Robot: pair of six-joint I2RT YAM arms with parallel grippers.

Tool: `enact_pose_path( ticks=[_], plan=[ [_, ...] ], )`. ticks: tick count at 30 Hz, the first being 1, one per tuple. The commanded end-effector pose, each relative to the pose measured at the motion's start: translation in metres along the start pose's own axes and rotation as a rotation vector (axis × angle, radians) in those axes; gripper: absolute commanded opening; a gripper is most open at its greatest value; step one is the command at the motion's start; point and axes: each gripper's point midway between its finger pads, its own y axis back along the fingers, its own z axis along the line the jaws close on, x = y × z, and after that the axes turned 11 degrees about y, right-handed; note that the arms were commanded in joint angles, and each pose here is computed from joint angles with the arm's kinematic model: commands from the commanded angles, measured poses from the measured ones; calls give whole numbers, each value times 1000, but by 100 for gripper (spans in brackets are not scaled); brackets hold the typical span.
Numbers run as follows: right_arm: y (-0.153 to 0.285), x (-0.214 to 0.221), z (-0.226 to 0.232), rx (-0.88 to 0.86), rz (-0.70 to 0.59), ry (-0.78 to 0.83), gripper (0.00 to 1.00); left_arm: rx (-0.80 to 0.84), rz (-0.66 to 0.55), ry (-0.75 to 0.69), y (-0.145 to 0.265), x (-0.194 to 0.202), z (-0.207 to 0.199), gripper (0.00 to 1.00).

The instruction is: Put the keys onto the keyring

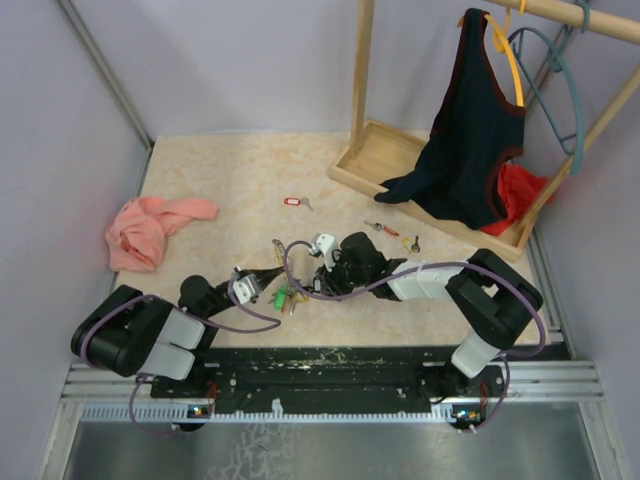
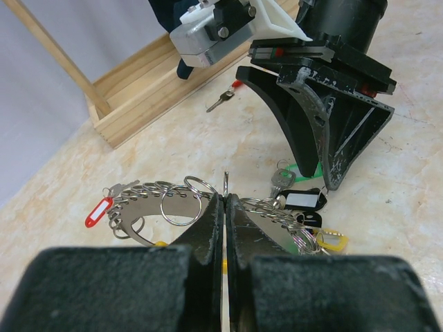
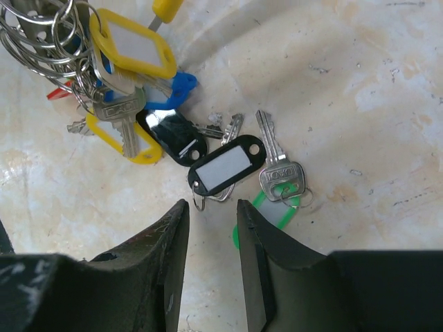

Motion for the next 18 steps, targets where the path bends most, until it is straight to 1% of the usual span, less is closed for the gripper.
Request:
enact_pose_path(
  ticks=[1,6,18],
  plan=[
    [-8,-30,-4,4,-106,51,33,-37,-152,-142,1,-43,10,0],
    [-11,-24,0,-13,-105,46,30,-36,-149,-138,1,-42,10,0],
    [-8,-11,8,-10,-100,52,30,-27,-150,-128,0,-41,8,0]
  ],
)
